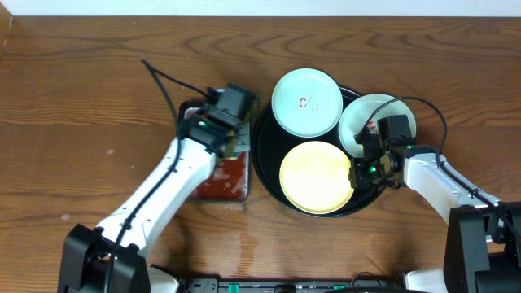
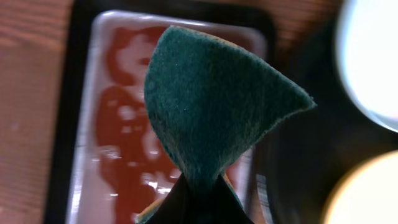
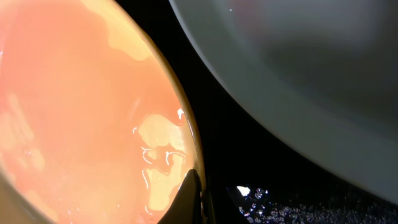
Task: Clean dirty plates on tray and stack at the side
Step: 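Return the sponge to the water tray with left gripper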
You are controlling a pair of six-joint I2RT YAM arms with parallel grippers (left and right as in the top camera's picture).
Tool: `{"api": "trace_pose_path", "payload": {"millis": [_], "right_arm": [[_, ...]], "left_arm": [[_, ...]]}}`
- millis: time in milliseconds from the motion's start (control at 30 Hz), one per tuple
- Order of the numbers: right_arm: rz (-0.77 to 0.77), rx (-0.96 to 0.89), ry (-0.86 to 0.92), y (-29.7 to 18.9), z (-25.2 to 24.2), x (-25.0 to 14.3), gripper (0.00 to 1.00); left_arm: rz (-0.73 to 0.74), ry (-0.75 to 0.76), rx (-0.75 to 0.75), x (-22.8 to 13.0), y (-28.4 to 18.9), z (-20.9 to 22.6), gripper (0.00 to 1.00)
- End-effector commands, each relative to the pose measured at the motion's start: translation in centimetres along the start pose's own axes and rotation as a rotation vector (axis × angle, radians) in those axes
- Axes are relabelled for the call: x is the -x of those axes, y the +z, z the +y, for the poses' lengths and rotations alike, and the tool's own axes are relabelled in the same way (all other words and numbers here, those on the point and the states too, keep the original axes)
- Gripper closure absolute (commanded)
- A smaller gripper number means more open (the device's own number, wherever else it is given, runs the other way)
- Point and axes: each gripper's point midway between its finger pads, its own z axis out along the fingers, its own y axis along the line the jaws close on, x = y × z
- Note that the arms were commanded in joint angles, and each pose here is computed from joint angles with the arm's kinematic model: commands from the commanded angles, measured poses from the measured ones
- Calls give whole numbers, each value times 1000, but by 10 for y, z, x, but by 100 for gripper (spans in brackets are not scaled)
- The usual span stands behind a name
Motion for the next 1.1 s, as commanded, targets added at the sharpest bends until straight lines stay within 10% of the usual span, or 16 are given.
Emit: {"api": "trace_pose_path", "payload": {"millis": [0,733,900,1067], "right_arm": [[26,-57,0,5,-11,-6,99],[26,-57,0,5,-11,-6,99],[26,-57,0,5,-11,-6,99],[26,-57,0,5,-11,-6,96]], "left_arm": [[26,-15,68,-2,15,29,93],[252,5,-9,-40,88,25,92],[258,16,-6,-42,88,26,38],[238,12,-14,-36,77,26,30]]}}
